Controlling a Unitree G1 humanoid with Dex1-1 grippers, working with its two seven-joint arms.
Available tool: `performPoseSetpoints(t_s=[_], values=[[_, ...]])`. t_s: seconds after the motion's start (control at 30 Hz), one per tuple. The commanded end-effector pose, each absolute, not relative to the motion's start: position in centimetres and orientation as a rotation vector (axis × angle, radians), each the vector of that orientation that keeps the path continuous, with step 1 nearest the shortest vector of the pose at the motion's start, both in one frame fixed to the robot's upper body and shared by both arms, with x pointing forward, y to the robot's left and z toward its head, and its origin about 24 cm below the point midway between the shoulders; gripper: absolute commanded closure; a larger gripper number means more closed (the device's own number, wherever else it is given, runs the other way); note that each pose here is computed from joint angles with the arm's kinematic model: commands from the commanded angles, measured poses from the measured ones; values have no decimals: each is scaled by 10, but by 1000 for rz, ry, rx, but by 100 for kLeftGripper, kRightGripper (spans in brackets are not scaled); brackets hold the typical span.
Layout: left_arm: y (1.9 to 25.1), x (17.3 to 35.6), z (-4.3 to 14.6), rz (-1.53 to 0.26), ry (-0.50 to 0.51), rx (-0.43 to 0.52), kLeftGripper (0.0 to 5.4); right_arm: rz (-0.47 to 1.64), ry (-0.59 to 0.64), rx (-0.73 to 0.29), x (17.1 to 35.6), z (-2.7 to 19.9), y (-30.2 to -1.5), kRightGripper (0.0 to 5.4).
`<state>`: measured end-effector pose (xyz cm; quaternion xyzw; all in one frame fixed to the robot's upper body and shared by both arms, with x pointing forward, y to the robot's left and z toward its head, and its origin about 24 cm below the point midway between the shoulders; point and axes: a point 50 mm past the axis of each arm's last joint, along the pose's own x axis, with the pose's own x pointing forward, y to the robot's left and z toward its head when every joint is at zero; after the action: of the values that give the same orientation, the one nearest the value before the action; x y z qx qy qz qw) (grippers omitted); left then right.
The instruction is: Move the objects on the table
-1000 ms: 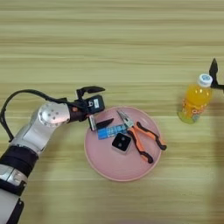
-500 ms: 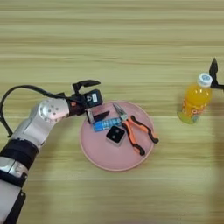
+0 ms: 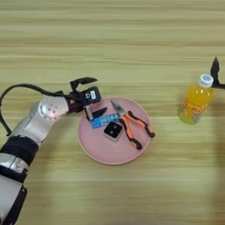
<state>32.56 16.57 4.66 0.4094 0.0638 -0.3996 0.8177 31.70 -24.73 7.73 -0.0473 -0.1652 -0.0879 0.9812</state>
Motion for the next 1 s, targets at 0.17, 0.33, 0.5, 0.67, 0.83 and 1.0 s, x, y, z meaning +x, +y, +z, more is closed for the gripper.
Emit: performPoseSetpoints(t_s=[0.17,0.33,0.5,0.67,0.83,1.0], values=[[166,328,53,-830,102,904,0,-175,-333,-87,316,78,-248,1],[159,325,68,-836,18,840,0,-176,-331,-87,316,78,-247,1],[154,323,86,-822,-64,742,0,-176,-330,-86,316,78,-247,1],[153,323,97,-787,-101,648,0,-178,-329,-88,316,78,-248,1],[153,322,107,-748,-135,640,0,-179,-332,-88,316,79,-248,1],[149,319,129,-703,-259,540,0,-178,-341,-88,316,81,-249,1]])
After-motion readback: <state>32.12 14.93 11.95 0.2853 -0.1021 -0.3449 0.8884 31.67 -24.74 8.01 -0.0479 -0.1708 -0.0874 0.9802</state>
